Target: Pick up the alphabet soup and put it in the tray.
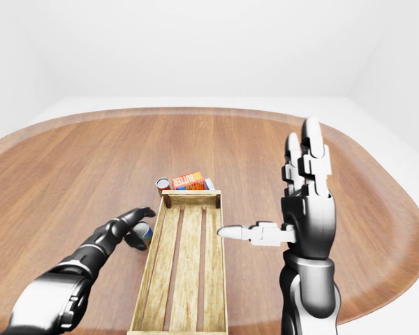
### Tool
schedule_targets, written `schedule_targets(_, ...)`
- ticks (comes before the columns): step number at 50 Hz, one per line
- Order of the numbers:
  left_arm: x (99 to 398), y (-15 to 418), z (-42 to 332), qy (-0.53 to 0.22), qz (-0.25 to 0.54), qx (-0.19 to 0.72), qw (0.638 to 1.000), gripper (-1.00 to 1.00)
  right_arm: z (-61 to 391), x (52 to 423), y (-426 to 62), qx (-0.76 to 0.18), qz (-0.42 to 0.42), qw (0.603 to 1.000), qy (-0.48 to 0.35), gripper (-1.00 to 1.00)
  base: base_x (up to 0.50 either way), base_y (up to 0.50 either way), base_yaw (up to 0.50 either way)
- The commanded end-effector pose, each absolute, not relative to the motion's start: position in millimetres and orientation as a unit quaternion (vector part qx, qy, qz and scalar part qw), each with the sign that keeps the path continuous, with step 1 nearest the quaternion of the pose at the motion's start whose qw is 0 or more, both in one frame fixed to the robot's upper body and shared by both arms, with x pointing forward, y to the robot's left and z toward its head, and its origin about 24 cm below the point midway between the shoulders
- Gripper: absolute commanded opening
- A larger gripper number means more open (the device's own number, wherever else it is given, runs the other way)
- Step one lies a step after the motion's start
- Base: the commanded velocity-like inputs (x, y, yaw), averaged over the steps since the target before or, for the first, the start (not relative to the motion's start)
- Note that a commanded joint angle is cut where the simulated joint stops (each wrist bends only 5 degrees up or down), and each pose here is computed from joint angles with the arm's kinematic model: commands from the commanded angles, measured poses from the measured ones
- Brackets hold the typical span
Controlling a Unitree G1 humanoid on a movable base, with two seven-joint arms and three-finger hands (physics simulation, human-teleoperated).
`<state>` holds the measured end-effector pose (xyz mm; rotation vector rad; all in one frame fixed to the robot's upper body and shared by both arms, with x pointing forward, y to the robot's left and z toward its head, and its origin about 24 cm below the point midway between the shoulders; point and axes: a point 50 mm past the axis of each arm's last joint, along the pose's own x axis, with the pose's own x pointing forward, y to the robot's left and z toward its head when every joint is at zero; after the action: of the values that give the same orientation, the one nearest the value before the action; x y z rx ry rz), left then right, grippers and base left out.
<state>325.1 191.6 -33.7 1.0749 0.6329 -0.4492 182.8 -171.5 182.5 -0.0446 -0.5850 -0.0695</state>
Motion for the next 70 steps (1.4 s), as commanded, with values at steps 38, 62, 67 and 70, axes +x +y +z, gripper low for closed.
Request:
schedule_targets(38,324,239,-21,0.310,-0.132,0.476,0.812,-0.99,182,183,-172,-0.016,-0.036,0.957,-0.288,0.98,0.00,0.00,0.00)
schedule_targets(62,364,262,67,0.184,-0.074,0.503,0.841,-0.99,183,182,-171,-0.013,-0.033,0.956,-0.291,0.98,0.00,0.00,0.00)
schedule_targets(67,368,252,109,0.109,-0.088,0.516,0.845,-0.99,184,181,-171,-0.013,-0.033,0.955,-0.293,0.98,0.00,0.00,0.00)
schedule_targets(70,367,244,129,0.077,-0.102,0.524,0.842,-0.99,185,181,-172,-0.013,-0.034,0.955,-0.294,0.98,0.00,0.00,0.00)
